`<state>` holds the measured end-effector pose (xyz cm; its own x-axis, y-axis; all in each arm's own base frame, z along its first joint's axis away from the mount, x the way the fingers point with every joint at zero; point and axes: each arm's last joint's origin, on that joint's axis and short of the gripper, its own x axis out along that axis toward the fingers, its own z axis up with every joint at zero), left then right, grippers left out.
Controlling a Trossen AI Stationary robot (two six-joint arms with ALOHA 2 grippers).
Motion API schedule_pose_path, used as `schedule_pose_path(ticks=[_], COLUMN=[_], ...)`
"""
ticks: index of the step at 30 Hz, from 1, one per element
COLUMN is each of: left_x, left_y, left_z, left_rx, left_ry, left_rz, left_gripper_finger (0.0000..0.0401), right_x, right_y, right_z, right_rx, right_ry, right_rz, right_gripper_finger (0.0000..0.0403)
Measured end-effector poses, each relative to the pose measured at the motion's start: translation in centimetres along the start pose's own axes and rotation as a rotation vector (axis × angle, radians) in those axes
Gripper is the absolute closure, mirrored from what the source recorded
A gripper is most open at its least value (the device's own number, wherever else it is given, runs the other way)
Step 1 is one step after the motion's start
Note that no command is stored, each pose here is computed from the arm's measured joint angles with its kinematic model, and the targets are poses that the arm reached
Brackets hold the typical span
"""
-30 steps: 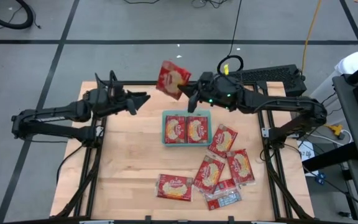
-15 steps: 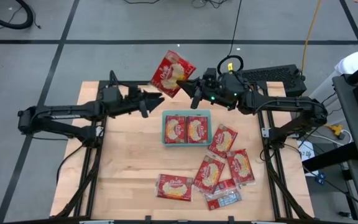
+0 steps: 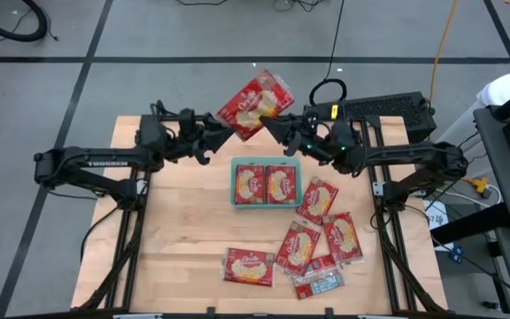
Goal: Sort popcorn bags into baskets
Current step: Put the red popcorn bag into the green bin
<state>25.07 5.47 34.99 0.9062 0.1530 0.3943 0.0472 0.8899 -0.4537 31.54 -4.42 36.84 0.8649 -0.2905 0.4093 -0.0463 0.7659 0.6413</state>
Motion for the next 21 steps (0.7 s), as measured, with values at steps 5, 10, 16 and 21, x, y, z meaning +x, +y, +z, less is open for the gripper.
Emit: schedule_pose_path(ticks=[5,10,16,21], left_x=[0.3,0.3,-0.3,-2.3], left_y=[0.4,1.2,2.0,2.4], left_z=[-0.3,-0.5,0.0,1.4], left_rx=[0.02,0.037,0.063,0.061], left_ry=[-0.002,0.024,0.118,0.259], left_rz=[0.01,0.03,0.052,0.072], left_gripper_finger=[0.0317,0.0383,0.0374,0.0382], right_x=[-0.7,-1.1,-2.5,-5.8], right_y=[-1.0,-1.4,-1.3,-1.1], right_z=[-1.0,-1.4,-1.2,0.0], right_rx=[0.043,0.055,0.113,0.11], right_ry=[0.022,0.038,0.233,0.451], right_rz=[-0.019,-0.028,-0.117,-0.34], right_gripper_finger=[0.0395,0.0388,0.0335,0.0283])
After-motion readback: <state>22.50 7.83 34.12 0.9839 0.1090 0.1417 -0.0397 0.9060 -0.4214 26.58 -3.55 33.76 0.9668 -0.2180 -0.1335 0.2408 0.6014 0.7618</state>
